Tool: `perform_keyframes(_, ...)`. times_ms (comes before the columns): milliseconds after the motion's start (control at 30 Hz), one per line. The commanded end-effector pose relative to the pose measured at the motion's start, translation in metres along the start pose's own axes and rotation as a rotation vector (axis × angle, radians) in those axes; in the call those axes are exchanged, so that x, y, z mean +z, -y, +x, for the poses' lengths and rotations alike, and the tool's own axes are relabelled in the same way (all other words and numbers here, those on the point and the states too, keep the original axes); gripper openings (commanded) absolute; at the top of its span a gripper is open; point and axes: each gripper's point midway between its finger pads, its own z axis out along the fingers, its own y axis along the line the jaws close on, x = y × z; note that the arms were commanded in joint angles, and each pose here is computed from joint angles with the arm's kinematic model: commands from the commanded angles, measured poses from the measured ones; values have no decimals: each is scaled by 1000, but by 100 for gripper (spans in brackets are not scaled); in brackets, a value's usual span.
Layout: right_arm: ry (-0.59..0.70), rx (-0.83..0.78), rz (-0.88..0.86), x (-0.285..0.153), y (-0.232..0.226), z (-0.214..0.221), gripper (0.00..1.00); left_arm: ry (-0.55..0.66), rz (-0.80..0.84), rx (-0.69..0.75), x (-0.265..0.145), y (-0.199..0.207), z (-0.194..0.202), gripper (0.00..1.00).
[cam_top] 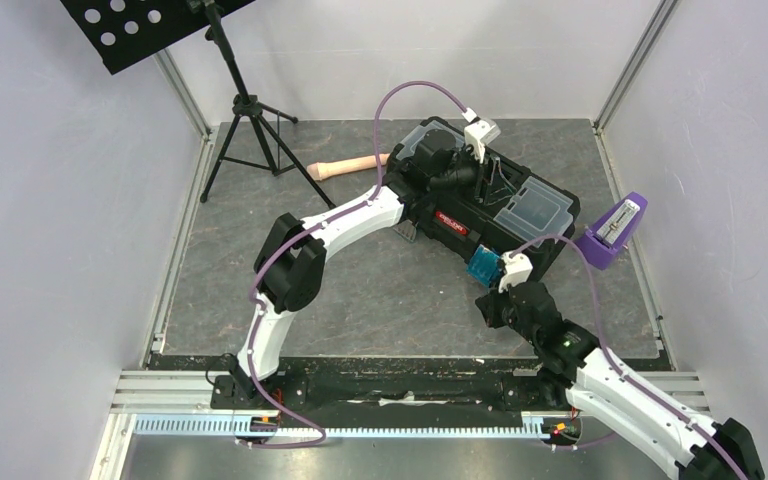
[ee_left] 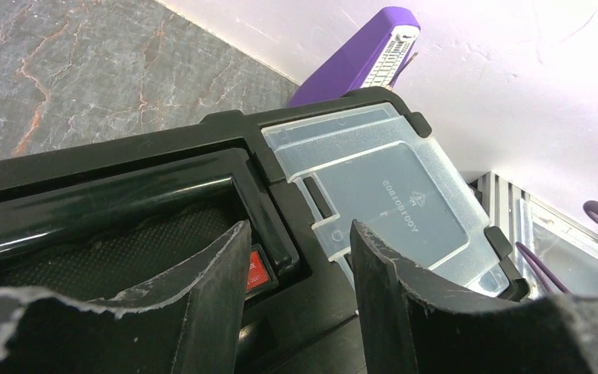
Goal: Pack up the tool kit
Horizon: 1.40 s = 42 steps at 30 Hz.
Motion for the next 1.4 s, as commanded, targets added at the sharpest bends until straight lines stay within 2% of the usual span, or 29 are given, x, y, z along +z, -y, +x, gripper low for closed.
perform_keyframes(0, -132, 65, -78, -19, -22, 4, 7, -344, -98, -229, -11, -17, 117, 57)
perform_keyframes(67, -108, 66, -109, -23, -30, -9, 7, -347, -106, -229, -10, -18, 119, 57)
perform_keyframes(133, -28, 63, -130, -27, -36, -33, 6, -349, -110, -231, -10, -20, 121, 57)
perform_keyframes(233, 76, 50, -91, -26, -32, -64, 4, -352, -107, -247, -9, -19, 123, 57)
perform_keyframes(367, 129, 41, -8, -17, -22, -83, 1, -366, -107, -258, -10, -18, 126, 57)
perform_keyframes(633, 123, 69, 183, -1, 16, -59, 0, -413, -110, -282, -14, -18, 140, 57)
perform_keyframes(867, 224, 149, 341, 0, 53, -44, 0, -480, -76, -326, -16, -13, 160, 56)
perform_keyframes(1033, 313, 202, 395, 2, 68, -39, 0, -576, -33, -369, -25, -1, 194, 55)
perform_keyframes(1200, 401, 231, 448, -1, 83, -38, 0, -731, 0, -398, -46, 14, 241, 55)
perform_keyframes(1367, 404, 193, 549, -5, 104, -23, 0, -811, 20, -419, -66, 26, 271, 55)
